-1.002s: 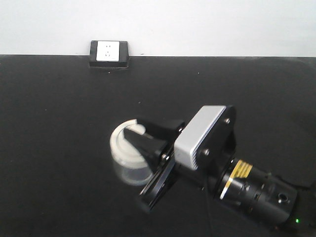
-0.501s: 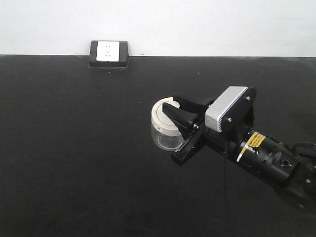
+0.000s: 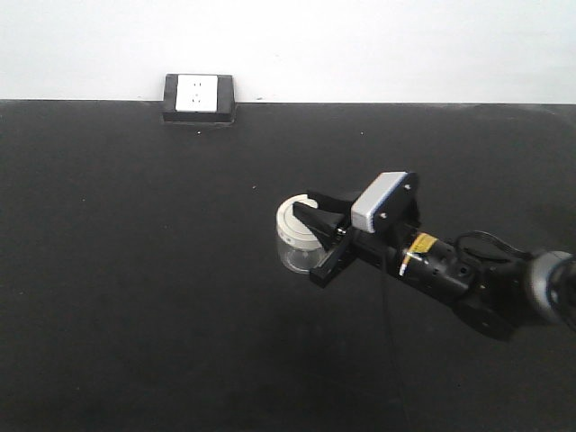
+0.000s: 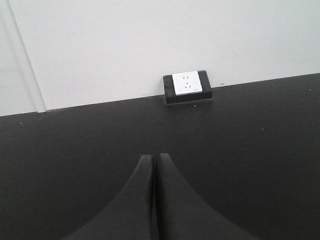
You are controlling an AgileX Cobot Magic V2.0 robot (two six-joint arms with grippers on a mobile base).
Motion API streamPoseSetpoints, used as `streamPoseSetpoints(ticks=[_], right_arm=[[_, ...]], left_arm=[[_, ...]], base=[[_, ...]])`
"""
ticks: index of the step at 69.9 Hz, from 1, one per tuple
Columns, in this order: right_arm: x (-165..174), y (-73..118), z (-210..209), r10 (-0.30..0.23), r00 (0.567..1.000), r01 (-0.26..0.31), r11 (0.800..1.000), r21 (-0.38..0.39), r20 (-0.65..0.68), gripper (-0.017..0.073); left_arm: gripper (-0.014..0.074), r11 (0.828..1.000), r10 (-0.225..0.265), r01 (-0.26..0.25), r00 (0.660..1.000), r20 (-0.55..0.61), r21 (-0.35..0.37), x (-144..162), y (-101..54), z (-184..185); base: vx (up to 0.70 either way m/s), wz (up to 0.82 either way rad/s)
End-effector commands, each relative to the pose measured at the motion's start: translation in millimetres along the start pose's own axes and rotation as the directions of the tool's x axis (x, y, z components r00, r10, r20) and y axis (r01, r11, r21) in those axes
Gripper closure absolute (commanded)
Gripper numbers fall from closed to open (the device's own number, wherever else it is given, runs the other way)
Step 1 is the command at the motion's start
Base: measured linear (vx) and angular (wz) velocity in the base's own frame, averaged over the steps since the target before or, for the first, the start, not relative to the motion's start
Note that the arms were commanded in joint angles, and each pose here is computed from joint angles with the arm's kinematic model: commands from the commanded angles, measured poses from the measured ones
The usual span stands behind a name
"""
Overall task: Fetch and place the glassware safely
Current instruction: 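Extend the right arm forward and lower the jar onto the bench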
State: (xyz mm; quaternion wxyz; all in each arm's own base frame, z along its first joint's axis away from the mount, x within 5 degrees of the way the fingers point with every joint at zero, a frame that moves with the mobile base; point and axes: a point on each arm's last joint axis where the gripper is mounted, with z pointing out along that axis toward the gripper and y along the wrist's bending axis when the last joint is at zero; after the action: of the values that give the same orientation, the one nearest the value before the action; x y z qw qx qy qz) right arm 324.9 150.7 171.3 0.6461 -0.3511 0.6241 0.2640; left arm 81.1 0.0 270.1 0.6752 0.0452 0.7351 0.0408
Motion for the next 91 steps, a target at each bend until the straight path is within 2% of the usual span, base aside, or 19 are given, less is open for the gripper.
streamPoseSetpoints(ticks=[1, 14, 32, 55, 64, 71, 78, 79, 83, 91], right_arm=[[-33.0, -9.7, 8.9, -0.041, 0.970, 0.045, 0.999, -0.011, 0.240, 0.0560], [-14.4, -21.0, 26.8, -0.052, 0.975, 0.053, 0.999, 0.003, 0.216, 0.0560], [9.8, -31.1, 43.9, -0.032, 0.979, 0.030, 0.999, 0.013, 0.204, 0.0560], [17.5, -37.0, 45.7, -0.006, 0.982, -0.007, 0.998, 0.067, 0.190, 0.0557], [20.0, -37.4, 46.1, -0.005, 0.987, -0.007, 0.997, 0.071, 0.162, 0.0524], [22.3, -37.4, 46.3, -0.003, 0.990, -0.007, 0.997, 0.073, 0.138, 0.0459], [22.6, -36.9, 46.4, -0.005, 0.991, -0.004, 0.998, 0.068, 0.136, 0.0342], [22.0, -36.9, 46.3, -0.005, 0.990, -0.004, 0.998, 0.068, 0.141, -0.0034], [21.9, -36.9, 46.3, -0.005, 0.990, -0.004, 0.998, 0.067, 0.143, -0.0081], [21.9, -36.9, 46.3, -0.005, 0.990, -0.004, 0.998, 0.067, 0.143, -0.0106]], left_arm=[[0.0601, 1.000, -0.013, 0.013, 0.996, 0.090, 0.001, -15.2, 0.9, -1.1], [0.0601, 1.000, -0.013, 0.013, 0.996, 0.090, 0.001, -15.2, 0.9, -1.1], [0.0601, 1.000, -0.013, 0.013, 0.996, 0.090, 0.001, -15.2, 0.9, -1.1], [0.0601, 1.000, -0.013, 0.013, 0.996, 0.090, 0.001, -15.2, 0.9, -1.1], [0.0601, 1.000, -0.013, 0.013, 0.996, 0.090, 0.001, -15.2, 0.9, -1.1], [0.0601, 1.000, -0.013, 0.013, 0.996, 0.090, 0.001, -15.2, 0.9, -1.1], [0.0601, 1.000, -0.013, 0.013, 0.996, 0.090, 0.001, -15.2, 0.9, -1.1], [0.0601, 1.000, -0.013, 0.013, 0.996, 0.090, 0.001, -15.2, 0.9, -1.1], [0.0601, 1.000, -0.013, 0.013, 0.996, 0.090, 0.001, -15.2, 0.9, -1.1], [0.0601, 1.000, -0.013, 0.013, 0.996, 0.090, 0.001, -15.2, 0.9, -1.1]], base=[[0.00, 0.00], [0.00, 0.00], [0.00, 0.00], [0.00, 0.00], [0.00, 0.00], [0.00, 0.00], [0.00, 0.00], [0.00, 0.00], [0.00, 0.00], [0.00, 0.00]])
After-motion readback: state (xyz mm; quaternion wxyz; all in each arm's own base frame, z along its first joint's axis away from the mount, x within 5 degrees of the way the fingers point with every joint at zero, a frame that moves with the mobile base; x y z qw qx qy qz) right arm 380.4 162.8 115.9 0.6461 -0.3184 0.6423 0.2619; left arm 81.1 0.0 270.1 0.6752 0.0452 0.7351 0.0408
